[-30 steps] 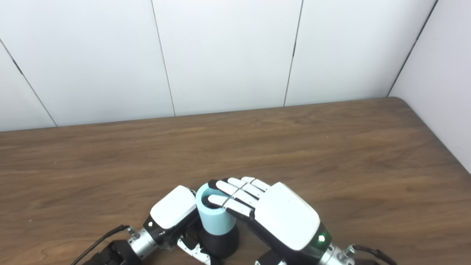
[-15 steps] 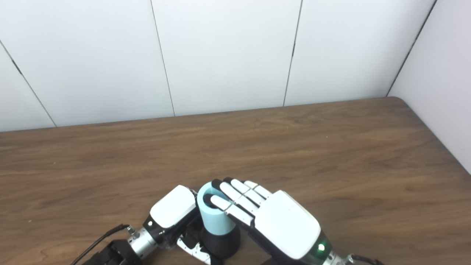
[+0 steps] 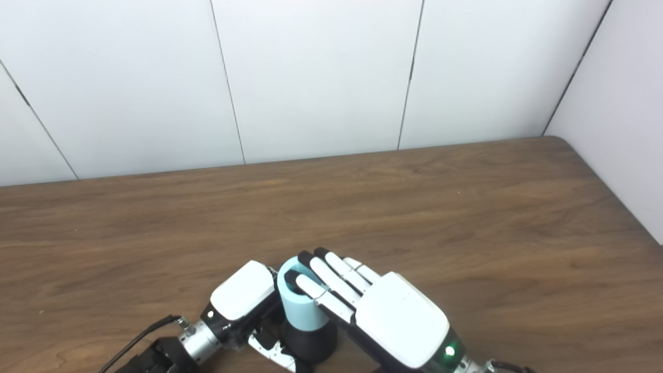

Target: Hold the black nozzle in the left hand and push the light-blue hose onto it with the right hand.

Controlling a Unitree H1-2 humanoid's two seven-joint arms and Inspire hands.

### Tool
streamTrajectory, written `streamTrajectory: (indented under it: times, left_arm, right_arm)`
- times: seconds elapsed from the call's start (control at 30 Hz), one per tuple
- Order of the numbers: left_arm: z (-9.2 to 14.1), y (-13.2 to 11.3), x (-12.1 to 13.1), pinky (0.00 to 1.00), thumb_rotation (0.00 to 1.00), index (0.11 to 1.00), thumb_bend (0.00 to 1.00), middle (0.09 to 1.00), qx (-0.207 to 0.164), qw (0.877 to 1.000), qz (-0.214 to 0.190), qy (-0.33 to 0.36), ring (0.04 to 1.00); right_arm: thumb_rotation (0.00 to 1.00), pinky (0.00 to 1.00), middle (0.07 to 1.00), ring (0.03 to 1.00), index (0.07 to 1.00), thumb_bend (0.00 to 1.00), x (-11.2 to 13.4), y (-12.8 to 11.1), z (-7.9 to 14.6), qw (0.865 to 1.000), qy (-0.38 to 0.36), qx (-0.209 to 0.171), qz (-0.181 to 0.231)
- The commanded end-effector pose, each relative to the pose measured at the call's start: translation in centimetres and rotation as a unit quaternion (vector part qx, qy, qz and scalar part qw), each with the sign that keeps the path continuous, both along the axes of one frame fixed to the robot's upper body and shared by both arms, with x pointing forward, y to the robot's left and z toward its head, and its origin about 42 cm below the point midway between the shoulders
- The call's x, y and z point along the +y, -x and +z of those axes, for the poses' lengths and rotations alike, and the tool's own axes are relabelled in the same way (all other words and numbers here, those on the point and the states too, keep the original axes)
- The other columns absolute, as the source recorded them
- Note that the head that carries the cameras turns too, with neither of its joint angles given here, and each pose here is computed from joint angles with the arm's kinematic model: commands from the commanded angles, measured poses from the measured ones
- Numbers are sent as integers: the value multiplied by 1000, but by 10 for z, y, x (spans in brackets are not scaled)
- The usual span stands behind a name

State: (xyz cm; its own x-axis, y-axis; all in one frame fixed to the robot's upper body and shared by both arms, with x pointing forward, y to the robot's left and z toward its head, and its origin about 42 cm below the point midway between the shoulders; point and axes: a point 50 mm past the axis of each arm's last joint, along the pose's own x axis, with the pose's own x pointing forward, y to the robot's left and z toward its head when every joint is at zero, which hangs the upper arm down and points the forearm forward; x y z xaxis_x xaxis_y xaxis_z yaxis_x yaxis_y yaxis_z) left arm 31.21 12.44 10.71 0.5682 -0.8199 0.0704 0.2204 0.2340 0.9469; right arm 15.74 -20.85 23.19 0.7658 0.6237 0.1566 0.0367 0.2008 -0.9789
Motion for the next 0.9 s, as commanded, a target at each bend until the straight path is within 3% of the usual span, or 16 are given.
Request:
streamTrajectory:
  times: [0.0,0.43,0.87]
  left_arm:
    - [-63,35,19,117,0,484,526,471,99,991,10,-92,170]
    - [-63,35,19,122,0,483,525,471,99,990,10,-96,172]
    - [-64,34,20,119,0,483,525,471,100,991,9,-91,171]
  right_arm:
    - [1000,891,1000,1000,969,770,-3,5,-23,994,71,77,5]
    - [1000,920,981,986,932,778,-3,8,-23,995,69,77,15]
    - [1000,874,950,948,901,764,-3,8,-26,994,69,85,22]
